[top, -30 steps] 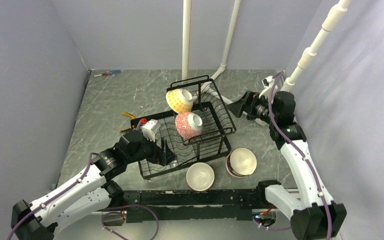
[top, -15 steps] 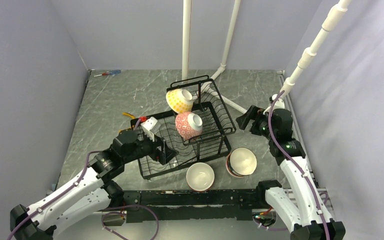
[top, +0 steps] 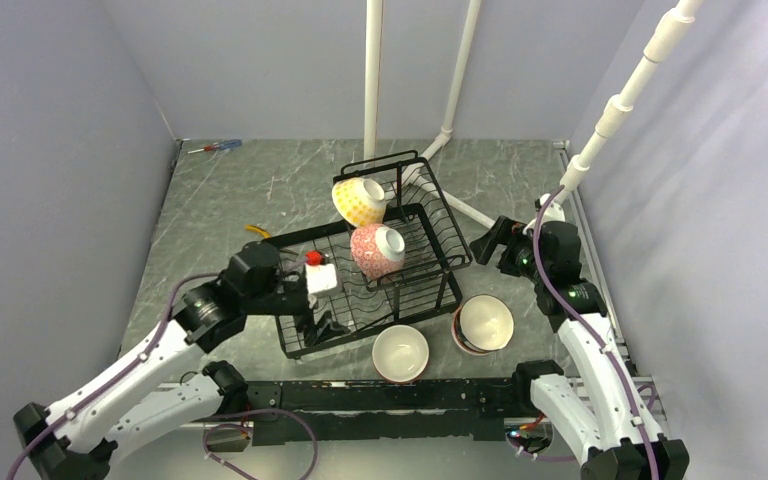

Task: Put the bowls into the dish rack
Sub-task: Pick up the bowl from the center of the board.

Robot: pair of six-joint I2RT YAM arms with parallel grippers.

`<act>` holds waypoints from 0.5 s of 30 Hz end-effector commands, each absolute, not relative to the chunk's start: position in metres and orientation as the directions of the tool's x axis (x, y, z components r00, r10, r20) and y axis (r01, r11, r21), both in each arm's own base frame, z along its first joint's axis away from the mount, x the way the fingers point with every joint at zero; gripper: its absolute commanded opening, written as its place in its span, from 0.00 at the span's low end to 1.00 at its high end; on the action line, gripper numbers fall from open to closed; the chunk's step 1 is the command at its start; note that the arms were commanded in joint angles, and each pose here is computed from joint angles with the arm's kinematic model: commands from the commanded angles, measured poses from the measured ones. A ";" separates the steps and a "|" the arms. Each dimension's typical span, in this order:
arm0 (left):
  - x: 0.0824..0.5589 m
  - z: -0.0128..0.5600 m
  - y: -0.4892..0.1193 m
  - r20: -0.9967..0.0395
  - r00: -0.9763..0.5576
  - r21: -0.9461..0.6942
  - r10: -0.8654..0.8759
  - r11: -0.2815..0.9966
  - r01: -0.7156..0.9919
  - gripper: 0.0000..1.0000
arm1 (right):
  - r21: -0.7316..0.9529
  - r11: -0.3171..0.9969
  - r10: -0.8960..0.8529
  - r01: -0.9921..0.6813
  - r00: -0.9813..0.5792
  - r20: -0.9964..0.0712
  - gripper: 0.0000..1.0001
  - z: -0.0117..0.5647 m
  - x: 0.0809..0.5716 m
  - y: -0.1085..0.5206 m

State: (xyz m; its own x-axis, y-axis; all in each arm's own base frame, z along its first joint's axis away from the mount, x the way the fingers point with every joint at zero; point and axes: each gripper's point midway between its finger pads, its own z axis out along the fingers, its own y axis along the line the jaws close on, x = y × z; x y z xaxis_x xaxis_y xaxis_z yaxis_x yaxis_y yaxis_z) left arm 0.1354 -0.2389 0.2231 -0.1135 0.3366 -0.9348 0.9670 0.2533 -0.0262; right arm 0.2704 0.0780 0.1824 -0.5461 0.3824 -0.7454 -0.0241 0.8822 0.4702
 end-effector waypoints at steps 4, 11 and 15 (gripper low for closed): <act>0.086 0.194 -0.247 -0.899 0.180 0.114 0.398 -0.186 0.976 0.91 | 0.491 0.870 0.402 -0.050 -0.507 -0.763 0.91 0.191 0.277 0.080; 0.065 0.203 -0.269 -0.902 0.372 0.295 0.218 -0.319 0.901 0.85 | 0.495 0.867 0.402 -0.052 -0.513 -0.759 0.91 0.188 0.281 0.081; 0.048 0.195 -0.285 -0.899 0.405 0.321 0.165 -0.379 0.868 0.83 | 0.501 0.864 0.408 -0.052 -0.510 -0.757 0.91 0.186 0.279 0.081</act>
State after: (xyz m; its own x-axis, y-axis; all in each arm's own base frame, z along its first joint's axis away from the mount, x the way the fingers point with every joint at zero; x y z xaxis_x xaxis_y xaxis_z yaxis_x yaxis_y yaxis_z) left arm 0.0623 -0.2642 0.1847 0.2981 0.3038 -0.9049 0.9324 -0.2954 0.2081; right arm 0.2732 0.0803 0.1763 -0.5515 0.3908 -0.7370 -0.0283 0.8742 0.4847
